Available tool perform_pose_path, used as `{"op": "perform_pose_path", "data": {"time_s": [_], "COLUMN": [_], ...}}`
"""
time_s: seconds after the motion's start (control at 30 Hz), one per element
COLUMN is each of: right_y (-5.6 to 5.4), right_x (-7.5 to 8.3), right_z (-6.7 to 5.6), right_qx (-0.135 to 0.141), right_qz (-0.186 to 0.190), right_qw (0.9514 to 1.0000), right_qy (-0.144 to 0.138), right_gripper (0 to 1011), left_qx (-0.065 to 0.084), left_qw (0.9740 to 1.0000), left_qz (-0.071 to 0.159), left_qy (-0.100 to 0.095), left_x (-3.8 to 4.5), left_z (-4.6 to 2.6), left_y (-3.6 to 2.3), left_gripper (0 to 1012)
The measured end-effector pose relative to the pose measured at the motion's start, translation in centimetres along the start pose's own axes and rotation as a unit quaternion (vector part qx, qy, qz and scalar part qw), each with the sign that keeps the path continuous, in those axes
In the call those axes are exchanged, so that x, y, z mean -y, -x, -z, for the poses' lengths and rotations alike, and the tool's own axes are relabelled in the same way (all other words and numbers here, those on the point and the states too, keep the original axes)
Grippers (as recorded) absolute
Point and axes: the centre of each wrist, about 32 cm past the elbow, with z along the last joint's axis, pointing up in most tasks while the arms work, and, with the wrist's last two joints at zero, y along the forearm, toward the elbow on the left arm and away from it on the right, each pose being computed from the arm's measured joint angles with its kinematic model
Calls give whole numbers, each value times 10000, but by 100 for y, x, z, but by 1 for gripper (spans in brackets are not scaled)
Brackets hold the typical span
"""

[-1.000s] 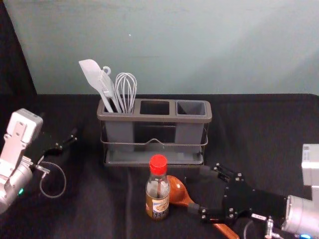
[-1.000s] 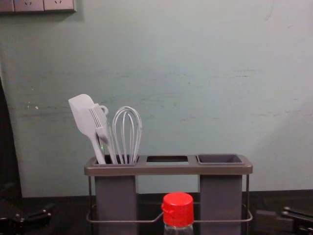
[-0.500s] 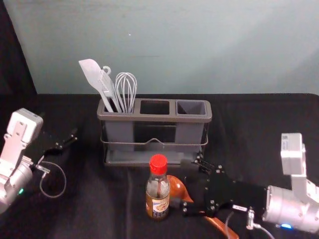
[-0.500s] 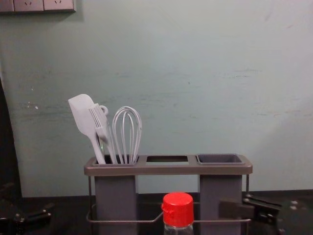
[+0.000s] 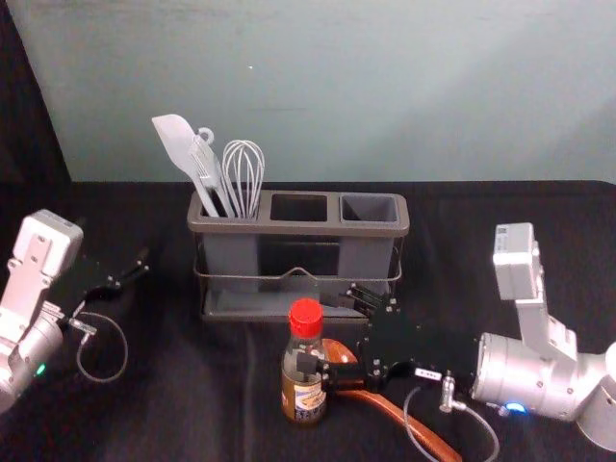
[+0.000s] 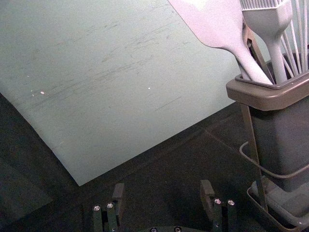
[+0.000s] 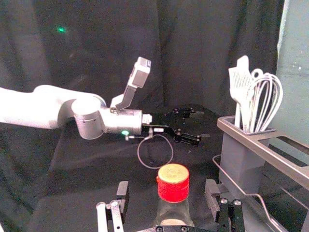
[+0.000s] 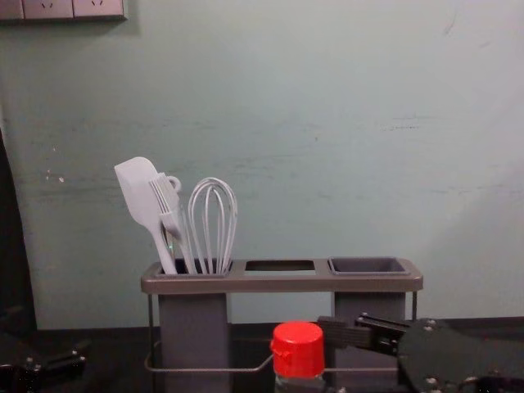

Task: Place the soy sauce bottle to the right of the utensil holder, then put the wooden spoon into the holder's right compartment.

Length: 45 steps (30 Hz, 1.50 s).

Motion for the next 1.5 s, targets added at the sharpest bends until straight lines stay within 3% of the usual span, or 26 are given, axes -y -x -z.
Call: {"op": "perform_pose_path", "data": {"time_s": [0.23, 0.67, 1.0, 1.37, 1.5], "right_y": [-58, -55, -53, -53, -52], "right_x": [-141, -129, -124, -119, -118], "right_z": [-46, -43, -42, -42, -42], "right_qx": [71, 61, 58, 59, 58], "right_qz": [-39, -30, -27, -24, -26], "right_qw": [9999, 9999, 9999, 9999, 9999], "right_qy": [104, 102, 95, 90, 89], "right_gripper": [1002, 1003, 786, 421, 386], "left_qx": [0, 0, 0, 0, 0], "left_qw": [10000, 10000, 10000, 10000, 10000], "left_qz": [0, 0, 0, 0, 0], "left_qy": [0, 0, 0, 0, 0], "left_x": [0, 0, 0, 0, 0], "left_z": [0, 0, 0, 0, 0], "left_y": [0, 0, 0, 0, 0], "left_gripper": [1011, 1012, 1011, 1011, 1011]}}
